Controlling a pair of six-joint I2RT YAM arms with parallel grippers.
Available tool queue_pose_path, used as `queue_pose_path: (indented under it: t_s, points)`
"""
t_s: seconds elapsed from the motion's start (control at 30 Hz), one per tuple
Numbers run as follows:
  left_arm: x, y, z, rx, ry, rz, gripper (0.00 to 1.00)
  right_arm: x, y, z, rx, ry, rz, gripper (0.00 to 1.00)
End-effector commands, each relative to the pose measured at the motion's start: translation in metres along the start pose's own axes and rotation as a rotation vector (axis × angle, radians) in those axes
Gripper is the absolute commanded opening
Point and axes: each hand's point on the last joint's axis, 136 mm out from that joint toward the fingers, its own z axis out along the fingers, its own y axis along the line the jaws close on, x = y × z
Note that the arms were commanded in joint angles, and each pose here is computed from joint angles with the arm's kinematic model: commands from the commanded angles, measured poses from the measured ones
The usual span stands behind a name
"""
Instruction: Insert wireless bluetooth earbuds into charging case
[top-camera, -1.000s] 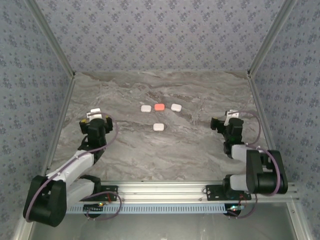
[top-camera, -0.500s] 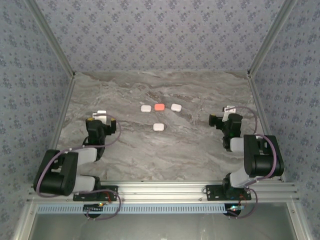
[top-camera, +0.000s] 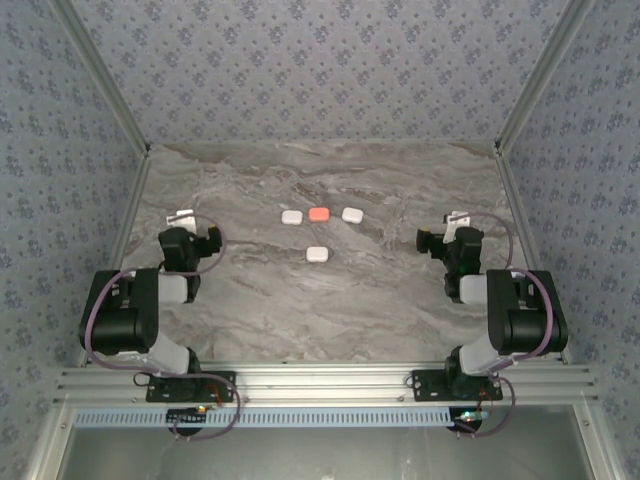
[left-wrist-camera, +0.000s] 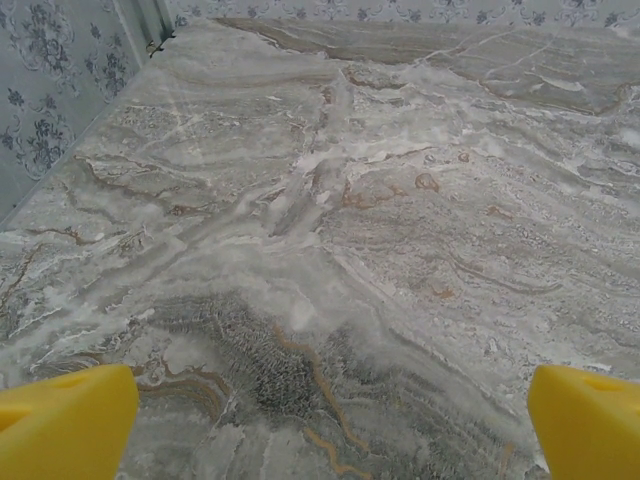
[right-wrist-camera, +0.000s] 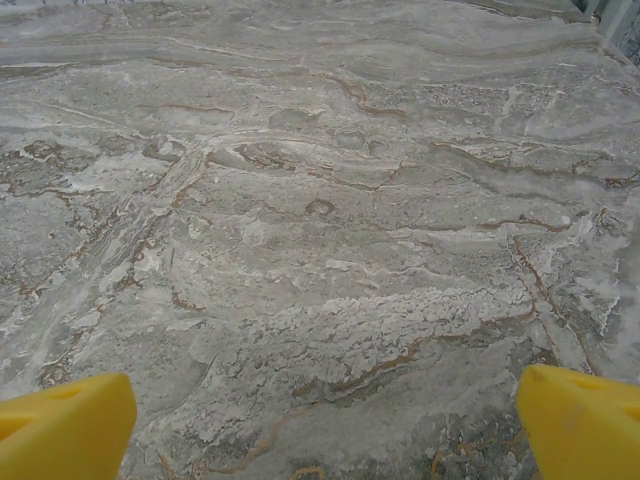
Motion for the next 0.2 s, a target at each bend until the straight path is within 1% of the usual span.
queue_pose_path:
  t_s: [0.0, 0.17]
  points:
    - [-0.0054, -0.0066, 0.0009, 0.024, -0.011, -0.008, 0.99, -0.0103, -0.0005, 0.0024, 0.007, -0.026, -0.016, 1.00]
    - [-0.0062, -0.0074, 0.0012, 0.023, -0.010, -0.002, 0.99, -0.0101, -0.0001, 0.0023, 0.006, -0.026, -0.017, 1.00]
